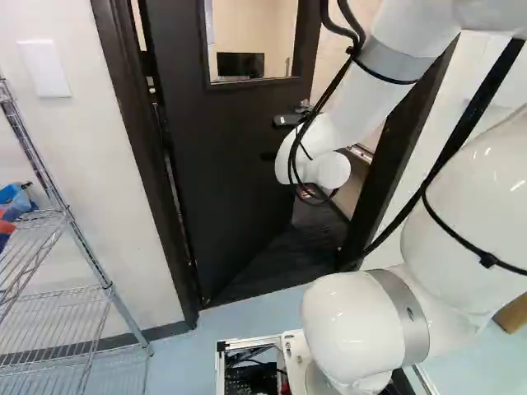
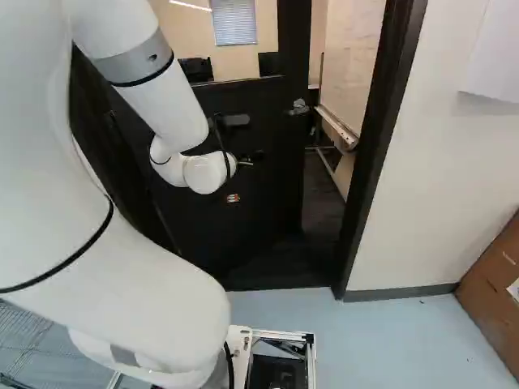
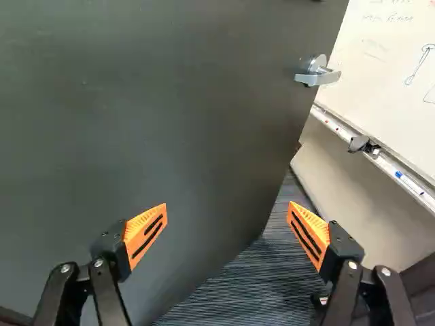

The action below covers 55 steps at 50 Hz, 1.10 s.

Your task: Open the door and move inside

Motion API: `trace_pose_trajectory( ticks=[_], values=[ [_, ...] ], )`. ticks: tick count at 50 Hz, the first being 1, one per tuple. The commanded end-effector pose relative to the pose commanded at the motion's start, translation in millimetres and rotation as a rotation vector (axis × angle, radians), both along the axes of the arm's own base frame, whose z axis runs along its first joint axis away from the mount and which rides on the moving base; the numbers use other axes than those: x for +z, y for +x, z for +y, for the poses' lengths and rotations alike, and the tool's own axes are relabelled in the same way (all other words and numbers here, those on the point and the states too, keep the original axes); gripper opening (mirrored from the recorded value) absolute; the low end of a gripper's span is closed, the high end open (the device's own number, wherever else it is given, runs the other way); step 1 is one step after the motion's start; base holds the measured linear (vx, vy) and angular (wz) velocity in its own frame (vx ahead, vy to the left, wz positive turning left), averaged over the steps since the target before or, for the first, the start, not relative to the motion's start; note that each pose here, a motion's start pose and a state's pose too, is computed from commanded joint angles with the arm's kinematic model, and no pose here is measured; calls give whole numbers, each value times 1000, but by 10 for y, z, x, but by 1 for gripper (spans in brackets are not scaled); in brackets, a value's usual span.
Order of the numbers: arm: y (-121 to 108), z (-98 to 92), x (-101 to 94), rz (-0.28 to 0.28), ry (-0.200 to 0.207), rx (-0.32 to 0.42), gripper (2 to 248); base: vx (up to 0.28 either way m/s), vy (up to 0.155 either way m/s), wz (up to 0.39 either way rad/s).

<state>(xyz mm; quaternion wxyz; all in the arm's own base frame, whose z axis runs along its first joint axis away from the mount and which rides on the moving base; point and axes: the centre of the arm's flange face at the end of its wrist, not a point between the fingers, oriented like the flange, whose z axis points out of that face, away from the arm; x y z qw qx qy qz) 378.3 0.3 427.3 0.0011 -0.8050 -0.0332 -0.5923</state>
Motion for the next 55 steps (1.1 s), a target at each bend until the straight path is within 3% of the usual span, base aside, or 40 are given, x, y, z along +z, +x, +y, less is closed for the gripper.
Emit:
trace_pose_trajectory(
  ticks=[55],
  values=[
    [0,0,0,0,0,0,247,82,31,-3]
  ],
)
